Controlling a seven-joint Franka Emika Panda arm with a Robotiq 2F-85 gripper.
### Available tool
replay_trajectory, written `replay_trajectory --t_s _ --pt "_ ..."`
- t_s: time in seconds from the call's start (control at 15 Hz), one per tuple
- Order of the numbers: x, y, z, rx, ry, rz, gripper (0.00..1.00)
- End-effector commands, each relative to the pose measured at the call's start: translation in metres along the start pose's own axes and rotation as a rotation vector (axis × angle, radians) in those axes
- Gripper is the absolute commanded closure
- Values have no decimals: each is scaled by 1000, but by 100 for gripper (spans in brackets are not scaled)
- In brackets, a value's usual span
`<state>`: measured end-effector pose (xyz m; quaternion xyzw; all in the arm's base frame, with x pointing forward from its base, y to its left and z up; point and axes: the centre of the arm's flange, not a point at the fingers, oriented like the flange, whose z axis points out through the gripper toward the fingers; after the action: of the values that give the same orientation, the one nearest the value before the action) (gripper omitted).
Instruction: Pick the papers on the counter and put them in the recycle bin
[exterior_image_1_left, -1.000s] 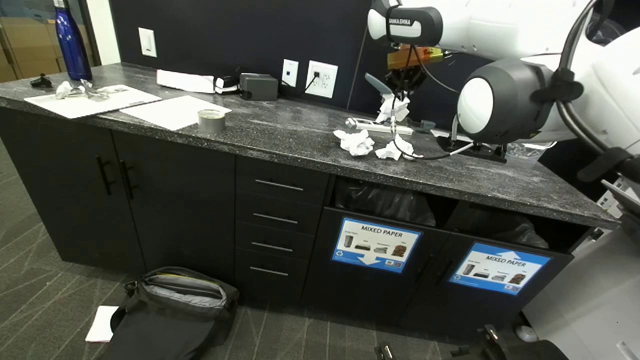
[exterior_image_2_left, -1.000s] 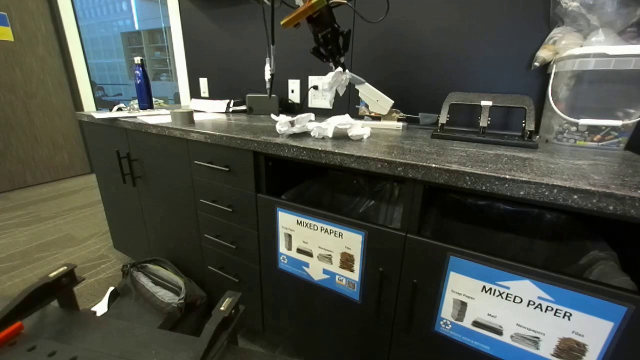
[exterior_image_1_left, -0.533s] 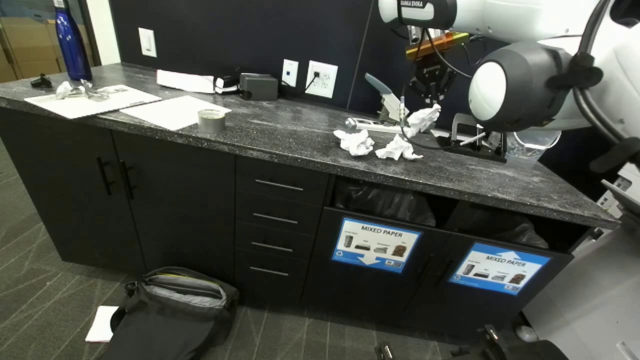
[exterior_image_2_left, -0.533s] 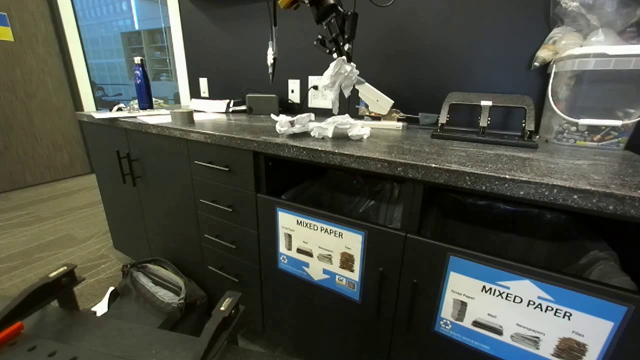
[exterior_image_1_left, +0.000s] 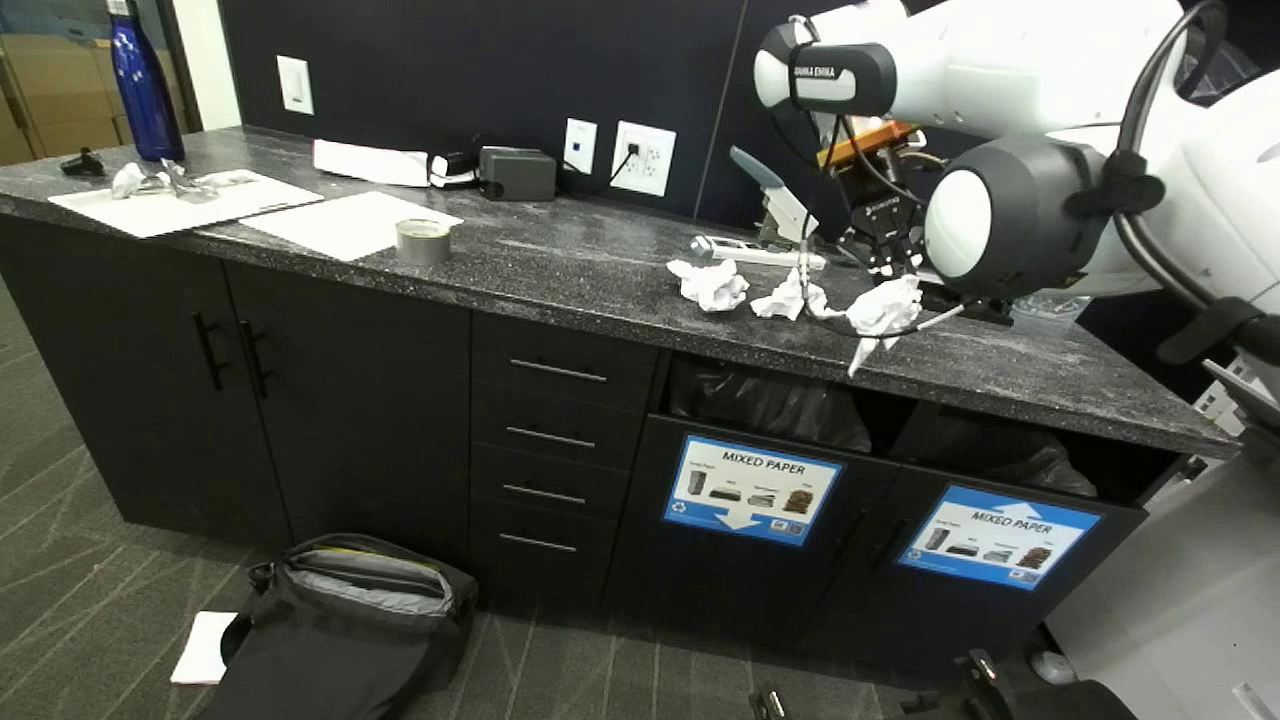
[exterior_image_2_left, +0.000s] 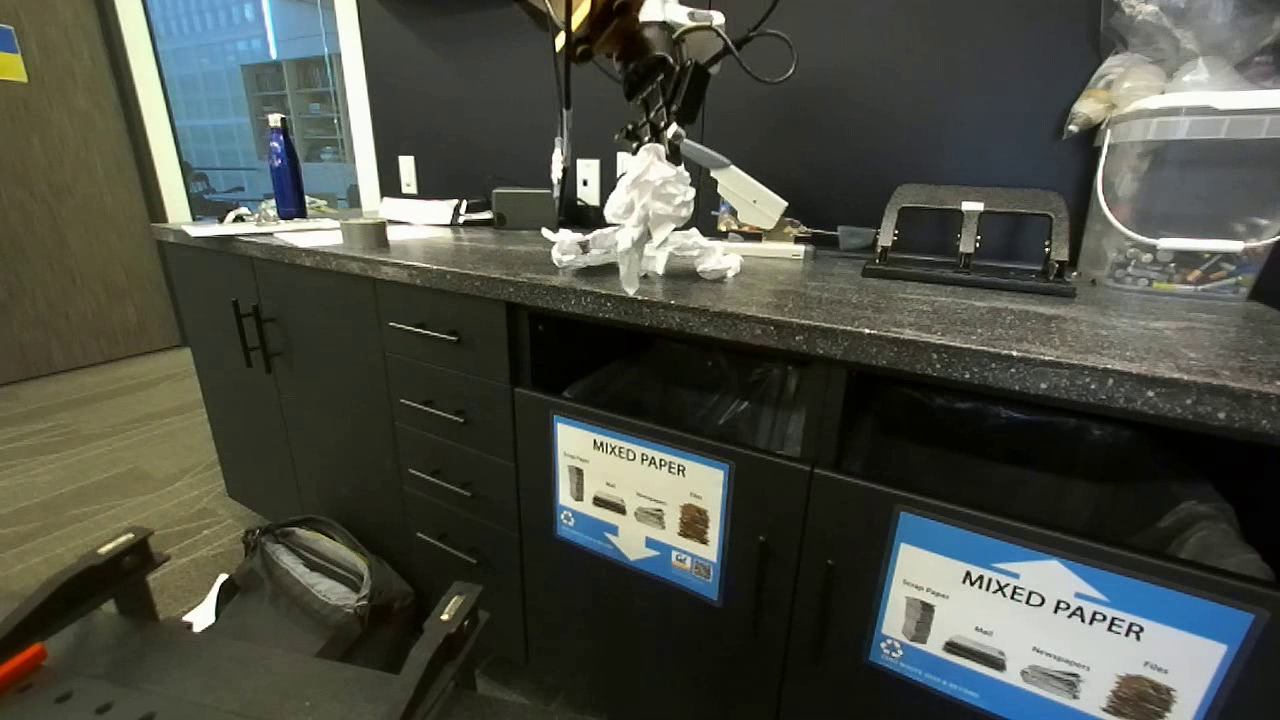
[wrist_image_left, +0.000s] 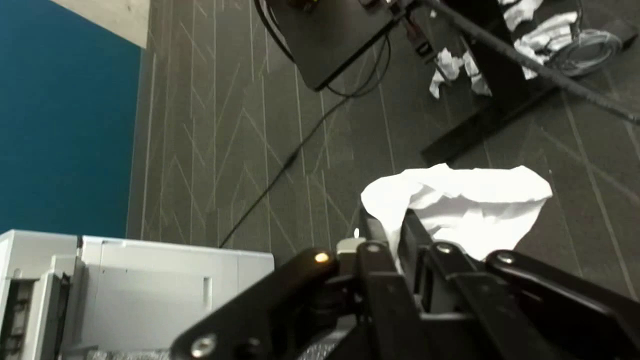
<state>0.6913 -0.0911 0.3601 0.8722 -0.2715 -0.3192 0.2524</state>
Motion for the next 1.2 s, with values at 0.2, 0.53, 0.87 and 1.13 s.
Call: replay_trajectory --t_s 0.2,0.53,0.87,1.13 --pt "8 -37 94 -18 -361 -60 86" --pt "4 -67 148 -18 -548 -150 86" --pt "-22 -72 160 -11 -606 -208 86" --pt "-42 -57 178 -66 -702 -183 86"
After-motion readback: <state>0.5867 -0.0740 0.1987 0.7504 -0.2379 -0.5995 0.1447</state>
